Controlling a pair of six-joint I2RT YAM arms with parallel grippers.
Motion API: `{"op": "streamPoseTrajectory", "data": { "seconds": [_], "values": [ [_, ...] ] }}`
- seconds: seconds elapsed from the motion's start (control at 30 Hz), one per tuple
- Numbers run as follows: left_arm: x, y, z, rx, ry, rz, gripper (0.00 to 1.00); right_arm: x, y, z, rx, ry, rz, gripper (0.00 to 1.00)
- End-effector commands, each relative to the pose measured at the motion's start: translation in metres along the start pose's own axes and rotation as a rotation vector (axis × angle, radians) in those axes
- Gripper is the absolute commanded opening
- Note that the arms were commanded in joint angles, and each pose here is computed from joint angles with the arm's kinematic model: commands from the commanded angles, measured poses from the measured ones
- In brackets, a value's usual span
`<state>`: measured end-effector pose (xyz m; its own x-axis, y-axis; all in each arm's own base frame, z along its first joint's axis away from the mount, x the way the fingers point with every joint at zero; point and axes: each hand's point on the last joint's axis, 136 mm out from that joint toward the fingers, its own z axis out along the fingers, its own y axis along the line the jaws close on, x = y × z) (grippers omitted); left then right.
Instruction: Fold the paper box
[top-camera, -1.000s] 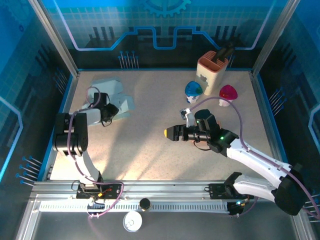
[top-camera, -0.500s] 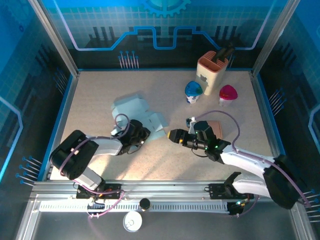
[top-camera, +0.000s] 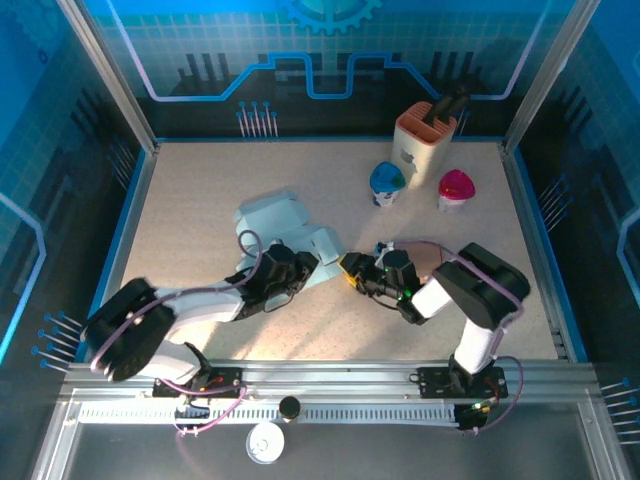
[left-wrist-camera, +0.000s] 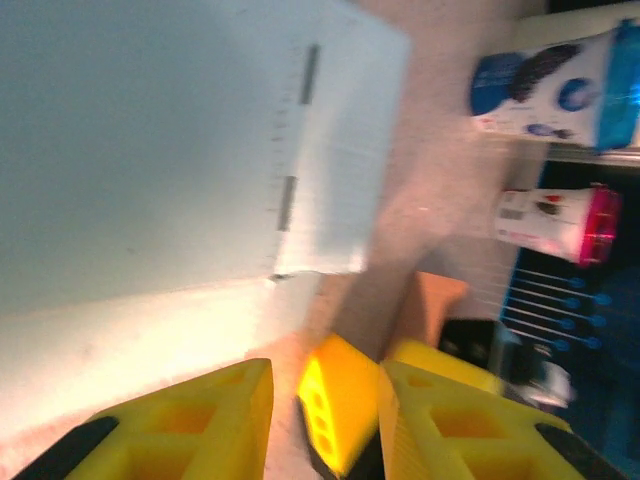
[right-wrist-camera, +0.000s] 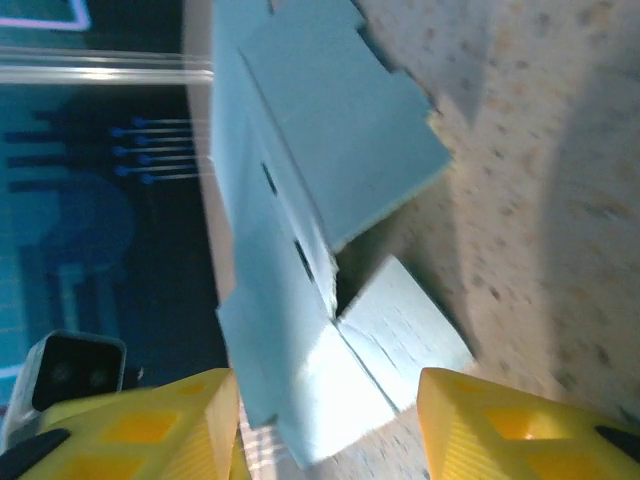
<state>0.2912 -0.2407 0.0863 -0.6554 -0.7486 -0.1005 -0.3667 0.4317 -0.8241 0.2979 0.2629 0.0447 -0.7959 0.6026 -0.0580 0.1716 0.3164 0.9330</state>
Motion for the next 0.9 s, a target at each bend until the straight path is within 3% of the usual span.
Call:
{"op": "streamPoseTrajectory", "data": {
  "seconds": [0.0, 0.17, 0.43, 0.87],
  "values": [
    [-0.02, 0.009, -0.023, -0.08, -0.058, 0.097, 0.36, -0.004, -0.003, 0.002, -0.071, -0.062, 0.114, 0.49],
    [-0.056, 0.031, -0.038, -0.121, -0.067, 0.08, 0.36, 0.001, -0.015, 0.001, -0.018, -0.083, 0.098, 0.47],
    [-0.101, 0.059, -0.054, -0.294, -0.129, 0.22, 0.37, -0.002, -0.011, -0.003, 0.124, -0.105, 0.007, 0.47],
    [-0.156, 0.067, -0.051, -0.312, -0.105, 0.245, 0.43, -0.005, -0.005, 0.024, 0.112, -0.1, 0.031, 0.45]
  ]
}}
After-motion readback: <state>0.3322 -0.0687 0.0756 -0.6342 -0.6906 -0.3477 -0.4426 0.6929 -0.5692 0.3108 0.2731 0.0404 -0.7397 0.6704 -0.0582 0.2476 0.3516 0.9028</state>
